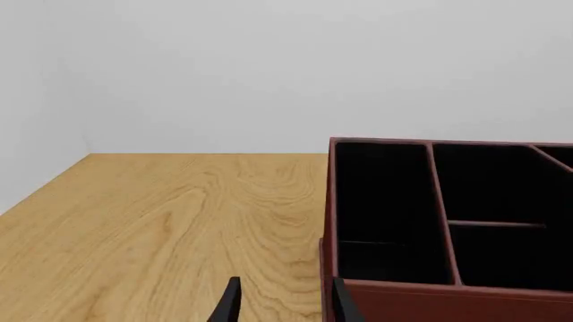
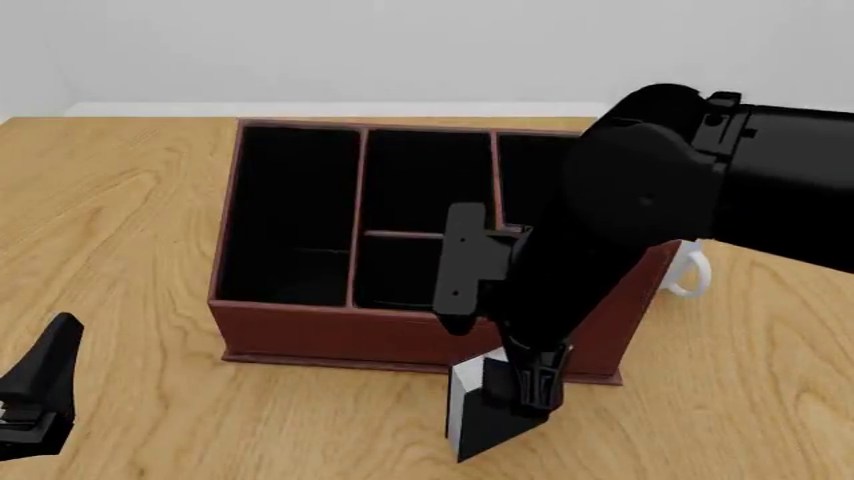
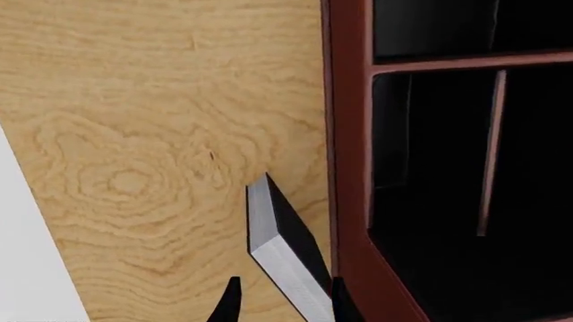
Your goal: Pick up the book and place it in the right compartment of the caddy.
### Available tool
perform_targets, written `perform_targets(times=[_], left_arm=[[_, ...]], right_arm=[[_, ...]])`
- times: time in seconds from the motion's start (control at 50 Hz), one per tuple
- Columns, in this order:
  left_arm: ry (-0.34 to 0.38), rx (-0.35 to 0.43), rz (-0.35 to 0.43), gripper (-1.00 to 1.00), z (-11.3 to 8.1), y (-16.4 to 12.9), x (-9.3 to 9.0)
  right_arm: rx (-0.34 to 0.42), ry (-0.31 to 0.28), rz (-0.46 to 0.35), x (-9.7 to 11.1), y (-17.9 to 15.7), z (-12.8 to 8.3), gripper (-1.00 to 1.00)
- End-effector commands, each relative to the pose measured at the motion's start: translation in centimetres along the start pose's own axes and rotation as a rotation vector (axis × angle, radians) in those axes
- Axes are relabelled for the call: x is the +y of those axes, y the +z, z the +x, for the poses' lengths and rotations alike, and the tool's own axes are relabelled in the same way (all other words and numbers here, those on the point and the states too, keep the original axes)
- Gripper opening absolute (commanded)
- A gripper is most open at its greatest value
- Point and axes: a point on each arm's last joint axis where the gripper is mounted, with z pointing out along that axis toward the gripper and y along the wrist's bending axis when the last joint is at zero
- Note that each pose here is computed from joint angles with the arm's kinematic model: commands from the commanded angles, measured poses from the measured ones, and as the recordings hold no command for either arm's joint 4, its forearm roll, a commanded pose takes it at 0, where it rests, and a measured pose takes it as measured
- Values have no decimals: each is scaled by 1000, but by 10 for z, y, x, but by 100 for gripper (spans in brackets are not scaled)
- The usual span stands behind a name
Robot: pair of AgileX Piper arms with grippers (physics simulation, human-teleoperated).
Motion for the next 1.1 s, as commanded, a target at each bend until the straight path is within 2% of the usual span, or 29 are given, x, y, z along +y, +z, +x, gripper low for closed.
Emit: perform_targets(times=[0.02, 0.36, 0.58, 0.76, 1.1], left_arm=[[0, 0, 0, 100, 0, 0, 0], [0, 0, 0, 100, 0, 0, 0], [0, 0, 0, 100, 0, 0, 0], [0, 0, 0, 100, 0, 0, 0], [0, 0, 0, 100, 0, 0, 0]], right_arm=[[10, 1, -5, -2, 4, -1, 100], [28, -8, -8, -14, 15, -2, 100], [30, -7, -12, -12, 24, -5, 100], [27, 1, -19, -3, 34, -11, 100], [31, 17, -22, -3, 45, -12, 100]])
